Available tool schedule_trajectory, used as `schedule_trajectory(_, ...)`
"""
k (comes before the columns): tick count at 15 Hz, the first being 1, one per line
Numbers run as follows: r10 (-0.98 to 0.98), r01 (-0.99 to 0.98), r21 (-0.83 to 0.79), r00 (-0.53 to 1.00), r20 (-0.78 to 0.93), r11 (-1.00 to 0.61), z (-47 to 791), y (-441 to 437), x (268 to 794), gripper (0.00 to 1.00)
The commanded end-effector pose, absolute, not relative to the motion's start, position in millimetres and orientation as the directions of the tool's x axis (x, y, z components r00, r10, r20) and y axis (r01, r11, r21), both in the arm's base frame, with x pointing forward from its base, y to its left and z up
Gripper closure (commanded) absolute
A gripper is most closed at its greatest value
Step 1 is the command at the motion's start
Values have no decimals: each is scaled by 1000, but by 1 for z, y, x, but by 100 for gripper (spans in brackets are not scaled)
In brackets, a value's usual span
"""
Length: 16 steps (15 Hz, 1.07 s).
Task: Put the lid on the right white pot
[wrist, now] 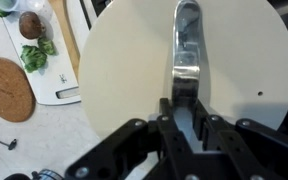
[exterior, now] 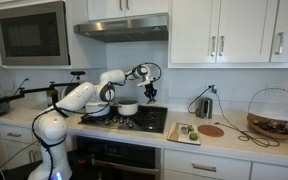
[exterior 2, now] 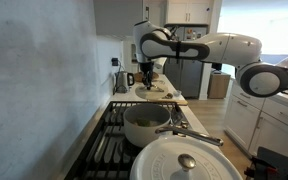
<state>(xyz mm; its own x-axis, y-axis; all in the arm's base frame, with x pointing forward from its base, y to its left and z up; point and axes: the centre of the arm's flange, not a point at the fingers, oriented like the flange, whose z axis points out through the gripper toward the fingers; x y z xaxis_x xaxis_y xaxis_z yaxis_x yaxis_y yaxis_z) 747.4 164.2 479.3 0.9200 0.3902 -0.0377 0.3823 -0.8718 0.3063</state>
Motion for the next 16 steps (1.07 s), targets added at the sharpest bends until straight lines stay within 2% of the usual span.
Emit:
schedule_trajectory(1,332,325,332,943,-36,-886,529,167,749,94)
schedule_trajectory(10,351,373,220,927,-132,-901,564,187,715,94)
schedule_trajectory(16,435,449,81,888,-148,-890,568,214,699,94)
